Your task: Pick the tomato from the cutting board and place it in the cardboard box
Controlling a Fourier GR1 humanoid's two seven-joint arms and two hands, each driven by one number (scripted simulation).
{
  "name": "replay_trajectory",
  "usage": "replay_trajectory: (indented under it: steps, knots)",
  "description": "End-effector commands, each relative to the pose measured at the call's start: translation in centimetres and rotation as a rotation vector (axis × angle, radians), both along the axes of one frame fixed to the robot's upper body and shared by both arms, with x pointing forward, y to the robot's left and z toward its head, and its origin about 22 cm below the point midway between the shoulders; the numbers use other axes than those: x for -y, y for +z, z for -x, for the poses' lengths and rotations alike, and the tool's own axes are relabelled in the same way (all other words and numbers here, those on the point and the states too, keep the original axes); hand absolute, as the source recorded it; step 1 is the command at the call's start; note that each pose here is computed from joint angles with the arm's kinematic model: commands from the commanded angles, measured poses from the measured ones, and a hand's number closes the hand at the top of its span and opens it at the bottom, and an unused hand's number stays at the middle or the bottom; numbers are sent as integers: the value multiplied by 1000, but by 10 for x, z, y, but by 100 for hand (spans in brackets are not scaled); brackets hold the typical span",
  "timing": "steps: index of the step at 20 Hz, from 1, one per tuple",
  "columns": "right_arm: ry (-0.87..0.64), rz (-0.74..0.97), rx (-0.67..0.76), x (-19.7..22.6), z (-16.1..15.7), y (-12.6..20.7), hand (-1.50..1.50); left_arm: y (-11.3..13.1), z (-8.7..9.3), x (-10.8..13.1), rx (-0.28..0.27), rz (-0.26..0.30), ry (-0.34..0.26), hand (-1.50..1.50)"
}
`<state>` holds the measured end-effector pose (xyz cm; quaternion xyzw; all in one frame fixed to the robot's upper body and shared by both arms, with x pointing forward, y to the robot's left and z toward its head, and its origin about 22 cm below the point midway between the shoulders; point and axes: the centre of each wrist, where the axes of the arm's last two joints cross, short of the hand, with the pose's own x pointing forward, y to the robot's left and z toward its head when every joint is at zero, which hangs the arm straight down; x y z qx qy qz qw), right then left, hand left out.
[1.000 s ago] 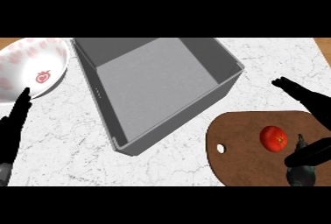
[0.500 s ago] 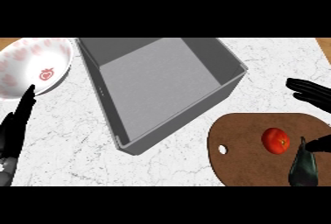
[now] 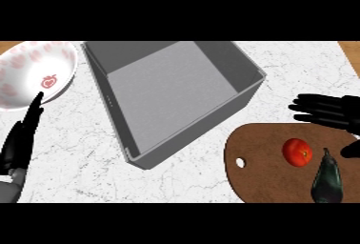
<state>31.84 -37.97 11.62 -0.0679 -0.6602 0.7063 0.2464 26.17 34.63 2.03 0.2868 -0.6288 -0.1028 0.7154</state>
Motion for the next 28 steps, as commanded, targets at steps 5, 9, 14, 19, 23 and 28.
replay_trajectory:
  steps: [5,9,14,19,23,28]
  knots:
    - [98,117,15,-25,-30,-12,-150,2,-6,-12,-1,-10,27,0]
    - [114,140,23,-39,-25,-21,-150,-11,-18,-9,-23,13,24,0]
    - [92,135,8,-25,-17,-40,-150,-14,3,-20,-29,5,26,0]
    - [141,116,-3,-50,-17,-33,-150,2,5,-26,-10,-9,17,0]
    - [192,132,-30,-37,-10,-41,-150,-16,-4,-15,-25,3,41,0]
    - [239,94,-34,-21,1,-42,-150,-16,-2,-3,-17,2,27,0]
